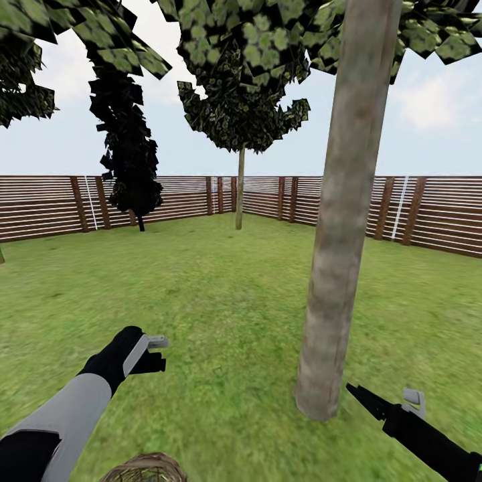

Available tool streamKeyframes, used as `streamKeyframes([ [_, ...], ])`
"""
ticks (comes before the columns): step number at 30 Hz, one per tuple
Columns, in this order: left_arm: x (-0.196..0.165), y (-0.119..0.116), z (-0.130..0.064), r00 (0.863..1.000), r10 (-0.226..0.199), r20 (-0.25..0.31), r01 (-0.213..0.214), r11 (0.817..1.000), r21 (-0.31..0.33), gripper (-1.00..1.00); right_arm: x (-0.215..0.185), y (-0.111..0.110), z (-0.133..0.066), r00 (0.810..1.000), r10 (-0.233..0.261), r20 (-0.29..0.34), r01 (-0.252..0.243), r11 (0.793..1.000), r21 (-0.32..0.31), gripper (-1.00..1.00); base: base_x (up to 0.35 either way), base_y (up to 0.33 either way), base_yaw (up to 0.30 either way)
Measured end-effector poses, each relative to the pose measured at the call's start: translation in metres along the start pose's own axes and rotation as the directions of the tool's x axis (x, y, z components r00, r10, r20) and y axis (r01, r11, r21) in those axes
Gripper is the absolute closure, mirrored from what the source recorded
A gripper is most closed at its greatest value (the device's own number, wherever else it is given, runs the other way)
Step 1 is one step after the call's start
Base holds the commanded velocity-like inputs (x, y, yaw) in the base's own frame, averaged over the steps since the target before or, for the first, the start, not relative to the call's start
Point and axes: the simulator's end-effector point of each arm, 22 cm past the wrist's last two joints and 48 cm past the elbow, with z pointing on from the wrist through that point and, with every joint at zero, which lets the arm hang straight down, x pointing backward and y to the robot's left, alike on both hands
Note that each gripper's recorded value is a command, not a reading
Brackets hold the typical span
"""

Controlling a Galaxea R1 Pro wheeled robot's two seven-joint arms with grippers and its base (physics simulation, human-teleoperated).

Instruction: Take the three Easter eggs out of the wicker basket on the lawn in the garden, then place them on the lawn next to a single tree (choose any tree) so that all three eggs are next to the same tree and none are left in the basket.

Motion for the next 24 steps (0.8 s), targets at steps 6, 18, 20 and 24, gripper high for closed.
streamKeyframes([
  [6,0.005,0.000,0.008,1.000,0.008,-0.007,-0.008,1.000,-0.007,-1.00,0.009,-0.009,-0.001,1.000,0.013,0.000,-0.013,1.000,0.001,-1.00,0.000,0.000,0.000],
  [18,0.016,0.000,0.025,1.000,0.014,-0.012,-0.014,1.000,-0.017,-1.00,0.024,-0.023,-0.001,1.000,0.015,-0.001,-0.015,1.000,0.002,-1.00,0.000,0.000,0.000],
  [20,0.017,0.000,0.028,1.000,0.013,-0.013,-0.013,1.000,-0.014,-1.00,0.027,-0.025,-0.001,1.000,0.015,-0.001,-0.015,1.000,0.002,-1.00,0.000,0.000,0.000],
  [24,0.020,-0.001,0.034,1.000,0.010,-0.010,-0.010,1.000,-0.010,-1.00,0.032,-0.029,-0.001,1.000,0.016,-0.001,-0.016,1.000,0.001,-1.00,0.000,0.000,0.000],
])
